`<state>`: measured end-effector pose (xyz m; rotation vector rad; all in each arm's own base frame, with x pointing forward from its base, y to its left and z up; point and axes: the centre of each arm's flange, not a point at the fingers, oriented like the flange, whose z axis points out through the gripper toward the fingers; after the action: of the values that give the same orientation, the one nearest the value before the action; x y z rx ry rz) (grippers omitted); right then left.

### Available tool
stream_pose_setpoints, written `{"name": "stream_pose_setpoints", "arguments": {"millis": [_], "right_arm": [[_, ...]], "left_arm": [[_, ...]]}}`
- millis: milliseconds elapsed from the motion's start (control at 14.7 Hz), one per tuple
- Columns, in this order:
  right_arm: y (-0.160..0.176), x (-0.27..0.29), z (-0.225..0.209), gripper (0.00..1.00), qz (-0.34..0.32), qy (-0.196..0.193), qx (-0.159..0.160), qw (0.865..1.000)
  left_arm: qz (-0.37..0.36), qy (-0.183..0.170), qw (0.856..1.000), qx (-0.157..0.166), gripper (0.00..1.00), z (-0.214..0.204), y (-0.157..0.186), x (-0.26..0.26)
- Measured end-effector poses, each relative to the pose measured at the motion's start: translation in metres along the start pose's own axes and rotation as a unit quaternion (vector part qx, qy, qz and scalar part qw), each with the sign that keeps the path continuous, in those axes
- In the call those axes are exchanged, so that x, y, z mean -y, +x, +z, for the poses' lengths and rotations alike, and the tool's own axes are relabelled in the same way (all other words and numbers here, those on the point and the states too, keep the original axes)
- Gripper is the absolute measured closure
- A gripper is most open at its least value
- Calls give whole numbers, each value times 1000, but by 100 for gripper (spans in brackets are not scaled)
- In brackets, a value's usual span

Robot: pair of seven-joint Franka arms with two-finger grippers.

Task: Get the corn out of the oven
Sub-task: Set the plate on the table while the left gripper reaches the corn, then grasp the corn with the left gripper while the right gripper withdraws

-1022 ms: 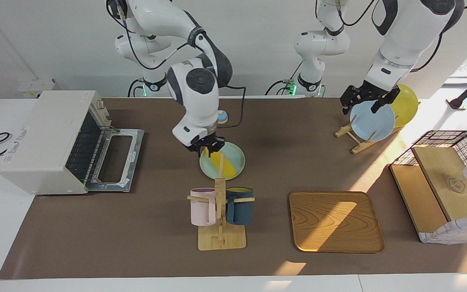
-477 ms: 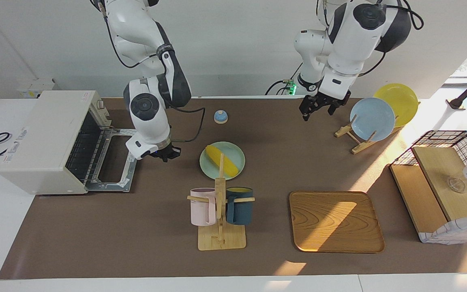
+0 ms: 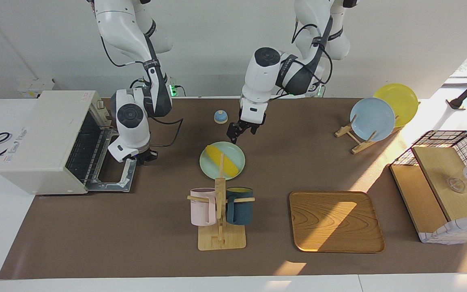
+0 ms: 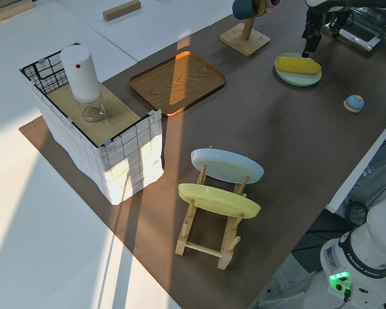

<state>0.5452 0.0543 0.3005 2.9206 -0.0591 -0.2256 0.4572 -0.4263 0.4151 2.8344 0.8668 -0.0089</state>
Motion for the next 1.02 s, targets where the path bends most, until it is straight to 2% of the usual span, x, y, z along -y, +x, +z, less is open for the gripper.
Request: {"name": "stream_pose_setpoints", "arguments": {"millis": [136,409,885,1022], "right_arm": [[-1,0,2,99,-1,0,2,1000],[0,-7,5,99,-11,0,5,1000],[0,-10,5,99,-37,-9,6,999],[1,-11,-8,99,-57,-14,19,998]], "left_arm": [[-46,3,999,5,0,33,-13,-18],[-90,4,996,8,0,82,-27,-47],[-122,1,992,-2,0,93,-8,-51],[-140,2,990,-6,0,94,-4,-50]]}}
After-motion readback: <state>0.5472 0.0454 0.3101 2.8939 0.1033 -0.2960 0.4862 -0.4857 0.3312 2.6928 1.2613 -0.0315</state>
